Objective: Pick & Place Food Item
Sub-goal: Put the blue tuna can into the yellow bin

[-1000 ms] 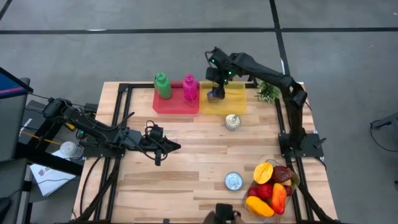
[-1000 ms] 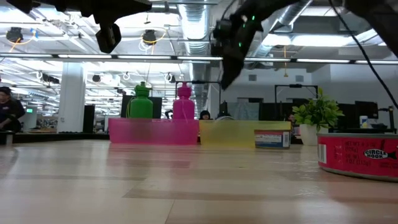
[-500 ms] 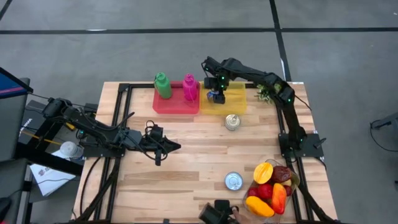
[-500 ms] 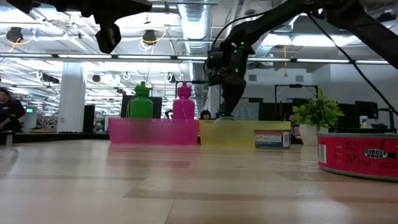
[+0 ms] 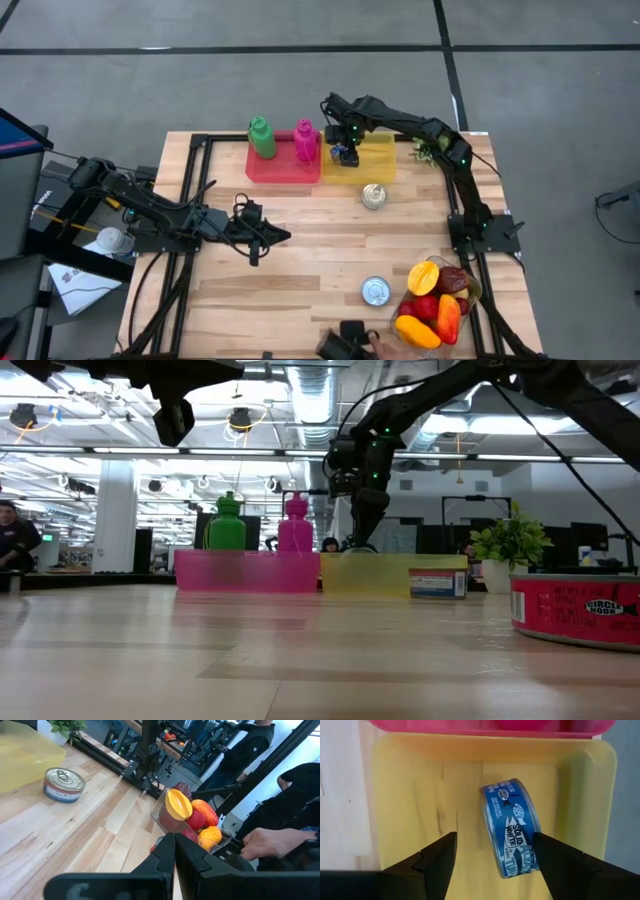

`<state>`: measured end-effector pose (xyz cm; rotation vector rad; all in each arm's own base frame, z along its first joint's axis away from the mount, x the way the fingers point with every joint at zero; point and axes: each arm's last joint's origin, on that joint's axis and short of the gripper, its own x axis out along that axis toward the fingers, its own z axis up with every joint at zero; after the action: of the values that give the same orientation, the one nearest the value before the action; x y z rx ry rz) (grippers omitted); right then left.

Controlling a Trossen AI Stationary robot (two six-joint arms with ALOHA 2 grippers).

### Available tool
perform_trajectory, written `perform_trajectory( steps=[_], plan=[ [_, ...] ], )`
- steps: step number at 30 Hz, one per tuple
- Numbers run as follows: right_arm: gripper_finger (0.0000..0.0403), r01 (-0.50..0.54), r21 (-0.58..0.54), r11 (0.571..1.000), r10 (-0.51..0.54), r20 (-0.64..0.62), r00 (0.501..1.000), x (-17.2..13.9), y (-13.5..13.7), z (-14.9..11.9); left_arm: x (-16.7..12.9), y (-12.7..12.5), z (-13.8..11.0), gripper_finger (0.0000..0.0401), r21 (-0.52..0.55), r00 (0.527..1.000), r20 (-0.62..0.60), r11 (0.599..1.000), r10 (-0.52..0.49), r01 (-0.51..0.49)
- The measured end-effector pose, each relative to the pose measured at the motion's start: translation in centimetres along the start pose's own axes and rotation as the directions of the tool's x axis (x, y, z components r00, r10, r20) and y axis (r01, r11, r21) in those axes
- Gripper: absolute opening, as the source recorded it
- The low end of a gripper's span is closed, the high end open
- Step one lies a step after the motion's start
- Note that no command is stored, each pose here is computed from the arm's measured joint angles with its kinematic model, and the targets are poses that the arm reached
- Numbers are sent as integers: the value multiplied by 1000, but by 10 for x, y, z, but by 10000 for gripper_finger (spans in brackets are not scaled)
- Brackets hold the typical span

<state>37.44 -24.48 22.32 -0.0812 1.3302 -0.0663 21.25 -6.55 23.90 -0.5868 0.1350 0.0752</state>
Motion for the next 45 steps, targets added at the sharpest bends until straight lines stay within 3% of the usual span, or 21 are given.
perform_trajectory(
  steps=[11, 21, 32, 36, 40, 45],
  plan=[
    [256, 12, -38, 999, -11, 22, 1000, -23, 7, 0, 0, 0, 0, 0, 4, 1000, -1, 1000, 0, 0],
    [255, 5, -93, 996, -4, 13, 1000, -3, 5, 3, 0, 1, -1, 0, 9, 1000, -10, 1000, 7, -7],
    [256, 5, -56, 998, -6, -7, 1000, 9, -2, 0, 0, 1, -1, 0, 9, 1000, -11, 1000, 8, -7],
    [256, 20, 39, 999, -19, -18, 1000, 9, -2, 0, 0, 1, -1, 0, 9, 1000, -12, 1000, 8, -7],
    [256, 14, 117, 993, -11, -28, 1000, 0, 0, -2, 0, 1, -1, 0, 10, 1000, -12, 1000, 8, -8],
    [256, -60, 41, 997, 59, 21, 998, -34, 15, -4, 0, 1, -1, 0, 17, 1000, -13, 1000, 8, -8]
  ],
)
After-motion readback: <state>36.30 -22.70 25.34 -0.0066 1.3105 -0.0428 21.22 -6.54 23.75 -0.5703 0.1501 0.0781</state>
